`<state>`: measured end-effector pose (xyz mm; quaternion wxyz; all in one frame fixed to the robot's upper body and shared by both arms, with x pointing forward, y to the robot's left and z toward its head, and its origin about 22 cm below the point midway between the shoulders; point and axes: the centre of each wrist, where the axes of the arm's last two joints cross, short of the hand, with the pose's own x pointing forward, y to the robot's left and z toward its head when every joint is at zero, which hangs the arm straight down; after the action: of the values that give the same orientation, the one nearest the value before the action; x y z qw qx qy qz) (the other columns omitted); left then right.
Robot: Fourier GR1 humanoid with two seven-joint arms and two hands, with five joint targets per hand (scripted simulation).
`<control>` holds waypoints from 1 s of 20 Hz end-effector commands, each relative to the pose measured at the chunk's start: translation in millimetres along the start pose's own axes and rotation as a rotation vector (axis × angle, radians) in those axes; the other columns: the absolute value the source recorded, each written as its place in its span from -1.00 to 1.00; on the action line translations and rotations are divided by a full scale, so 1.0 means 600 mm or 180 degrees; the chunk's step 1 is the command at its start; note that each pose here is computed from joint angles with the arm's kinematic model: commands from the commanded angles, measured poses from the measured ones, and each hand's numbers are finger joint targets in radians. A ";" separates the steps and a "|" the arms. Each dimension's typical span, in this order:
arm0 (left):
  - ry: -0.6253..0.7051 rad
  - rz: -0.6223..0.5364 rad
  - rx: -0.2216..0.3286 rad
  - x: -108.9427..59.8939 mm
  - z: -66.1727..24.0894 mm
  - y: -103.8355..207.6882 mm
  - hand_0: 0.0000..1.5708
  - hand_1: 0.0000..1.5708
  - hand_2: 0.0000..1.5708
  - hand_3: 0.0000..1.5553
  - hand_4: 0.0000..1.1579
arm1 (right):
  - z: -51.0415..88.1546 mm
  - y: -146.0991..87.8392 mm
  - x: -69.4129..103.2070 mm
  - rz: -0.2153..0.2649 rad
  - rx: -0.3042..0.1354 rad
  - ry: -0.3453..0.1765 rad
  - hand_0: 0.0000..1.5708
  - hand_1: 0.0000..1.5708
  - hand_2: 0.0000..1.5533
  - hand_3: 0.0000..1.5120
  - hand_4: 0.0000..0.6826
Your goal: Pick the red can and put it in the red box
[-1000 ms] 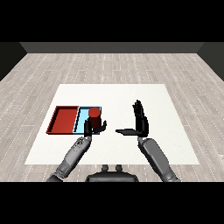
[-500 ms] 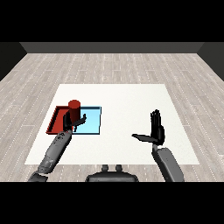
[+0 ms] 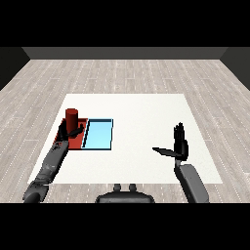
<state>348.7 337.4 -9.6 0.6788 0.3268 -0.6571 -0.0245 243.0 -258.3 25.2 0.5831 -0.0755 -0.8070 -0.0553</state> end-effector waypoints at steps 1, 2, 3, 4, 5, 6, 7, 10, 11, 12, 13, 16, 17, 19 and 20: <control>0.0297 -0.0190 0.0082 -0.006 -0.040 0.004 1.00 1.00 0.98 0.89 0.83 | -0.009 -0.015 -0.015 0.0155 -0.0006 0.0084 -1.00 -1.00 -1.00 -1.00 -1.00; 0.0273 -0.0283 0.0060 -0.042 -0.019 0.000 1.00 1.00 0.99 0.92 0.83 | 0.005 0.013 -0.032 0.0122 0.0046 0.0105 -1.00 -1.00 -1.00 -1.00 -1.00; 0.0354 -0.0320 0.0073 -0.048 -0.019 -0.003 1.00 1.00 1.00 0.93 0.81 | -0.030 0.007 -0.020 0.0083 0.0006 0.0133 -1.00 -1.00 -1.00 -1.00 -1.00; 0.0481 -0.0442 0.0060 -0.034 -0.018 -0.038 1.00 1.00 0.98 0.93 0.81 | -0.025 0.003 -0.018 0.0059 0.0017 0.0075 -1.00 -1.00 -1.00 -1.00 -1.00; 0.0500 -0.0422 0.0045 -0.060 -0.017 0.004 1.00 1.00 0.95 0.88 0.79 | -0.012 0.008 -0.046 -0.0045 -0.0051 0.0159 -1.00 -1.00 -1.00 -1.00 -1.00; 0.0666 -0.0485 0.0056 -0.062 -0.017 0.001 0.98 0.98 0.86 0.84 0.74 | -0.034 0.019 -0.032 -0.0055 0.0003 0.0188 -1.00 -1.00 -1.00 -1.00 -1.00; 0.0854 -0.0618 0.0038 -0.029 -0.035 -0.022 0.74 0.74 0.59 0.65 0.64 | -0.016 0.010 -0.044 -0.0093 -0.0040 0.0209 -1.00 -1.00 -1.00 -1.00 -1.00; 0.1204 -0.0811 -0.0006 -0.079 0.005 -0.032 -0.17 -0.17 -0.11 -1.00 0.11 | -0.021 0.008 -0.054 -0.0041 -0.0054 0.0159 -1.00 -1.00 -1.00 -1.00 -1.00; 0.1295 -0.0866 0.0011 -0.090 0.006 -0.016 -0.15 -0.15 -0.15 -1.00 0.24 | -0.022 -0.010 -0.051 -0.0012 -0.0108 0.0114 -1.00 -1.00 -1.00 -1.00 -1.00; 0.1352 -0.0823 -0.0016 -0.095 0.016 -0.030 -0.25 -0.25 -0.20 -0.48 0.35 | -0.027 0.011 -0.058 0.0030 -0.0063 0.0168 -1.00 -1.00 -1.00 -1.00 -1.00; 0.1495 -0.0717 -0.0003 -0.090 0.003 -0.010 0.05 0.05 0.02 -0.36 0.37 | -0.044 0.012 -0.057 -0.0002 -0.0018 0.0178 -1.00 -1.00 -1.00 -1.00 -1.00; 0.1661 -0.0631 0.0179 -0.113 0.015 0.008 0.13 0.13 0.12 -0.56 0.17 | -0.027 -0.005 -0.074 -0.0028 -0.0097 0.0126 -1.00 -1.00 -1.00 -1.00 -1.00; 0.1775 -0.0589 0.0253 -0.122 0.016 0.025 0.41 0.41 0.34 -1.00 0.14 | -0.028 0.005 -0.061 -0.0057 -0.0077 0.0116 -1.00 -1.00 -1.00 -1.00 -1.00; 0.1871 -0.0585 0.0079 -0.111 -0.005 0.058 0.90 0.90 0.71 -1.00 0.13 | -0.032 0.012 -0.056 0.0001 -0.0096 0.0063 -1.00 -1.00 -1.00 -1.00 -1.00; 0.1937 -0.0555 -0.0139 -0.132 0.020 0.040 -1.00 -1.00 -1.00 -1.00 0.12 | -0.039 0.016 -0.063 -0.0086 -0.0113 0.0112 -1.00 -1.00 -1.00 -1.00 -1.00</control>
<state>330.8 375.1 -62.4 0.8171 0.3906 -0.4240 0.0076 274.1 -258.8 -2.6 0.5979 -0.0772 -0.7947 -0.0704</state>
